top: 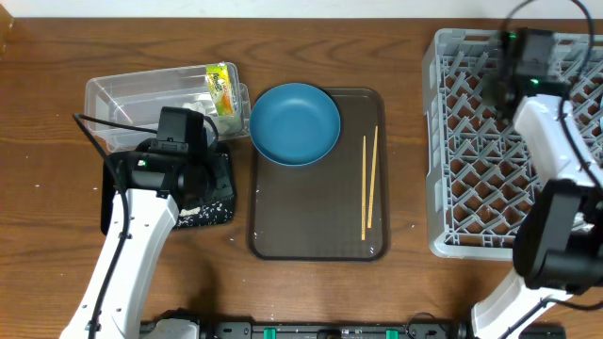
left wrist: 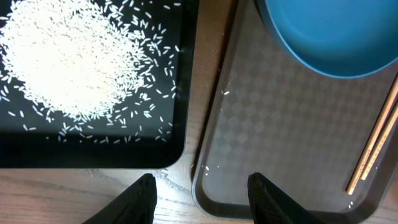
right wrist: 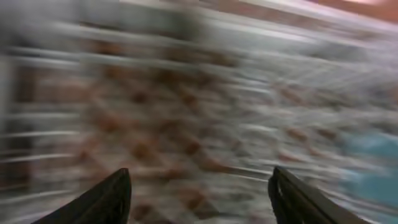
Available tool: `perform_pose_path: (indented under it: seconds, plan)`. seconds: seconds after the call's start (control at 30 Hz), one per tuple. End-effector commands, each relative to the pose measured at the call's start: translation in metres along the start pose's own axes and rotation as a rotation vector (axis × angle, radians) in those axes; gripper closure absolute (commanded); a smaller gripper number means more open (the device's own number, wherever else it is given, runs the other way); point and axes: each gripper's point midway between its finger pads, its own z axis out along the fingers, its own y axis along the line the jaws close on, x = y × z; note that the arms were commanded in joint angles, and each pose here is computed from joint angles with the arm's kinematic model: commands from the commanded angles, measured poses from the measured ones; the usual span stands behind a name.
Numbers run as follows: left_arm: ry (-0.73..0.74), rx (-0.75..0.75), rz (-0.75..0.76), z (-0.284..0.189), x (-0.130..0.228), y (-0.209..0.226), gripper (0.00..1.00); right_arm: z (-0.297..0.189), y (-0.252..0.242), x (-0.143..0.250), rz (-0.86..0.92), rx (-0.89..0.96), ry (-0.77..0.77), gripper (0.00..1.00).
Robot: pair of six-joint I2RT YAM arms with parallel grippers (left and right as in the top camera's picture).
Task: Sort waste into correct bins and load items into the dishwasher rack
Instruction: 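Move the right gripper to the blue plate and grasp its rim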
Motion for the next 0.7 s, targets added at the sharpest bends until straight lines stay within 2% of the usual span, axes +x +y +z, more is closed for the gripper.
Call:
perform_pose_path:
  seconds: [0.0, 0.1, 0.27, 0.3, 0.47, 0.53, 0.67]
  plan:
    - [-0.018, 0.000, -0.005, -0.005, -0.005, 0.000, 0.49, -0.031, 0.116, -0.010, 0.146, -0.519, -0.006, 0.32]
    - [-0.017, 0.000, -0.005, -0.004, -0.005, 0.000, 0.49, -0.046, 0.168, -0.005, 0.174, -0.648, 0.047, 0.32]
    - [-0.017, -0.001, -0.004, -0.004, -0.005, 0.000, 0.49, -0.051, 0.224, 0.011, 0.130, -0.648, 0.097, 0.32]
    - [-0.017, -0.001, -0.004, -0.004, -0.005, 0.000, 0.44, -0.052, 0.237, 0.015, 0.117, -0.654, 0.106, 0.32]
    - [-0.015, -0.002, -0.005, -0.004, -0.004, 0.000, 0.44, -0.051, 0.292, 0.039, 0.116, -0.663, 0.162, 0.34]
    - [-0.015, -0.002, -0.005, -0.004, -0.004, 0.000, 0.44, -0.050, 0.308, 0.047, 0.112, -0.663, 0.175, 0.37]
    - [-0.014, -0.002, -0.005, -0.004, -0.004, 0.000, 0.44, -0.036, 0.311, 0.061, 0.133, -0.525, 0.188, 0.48]
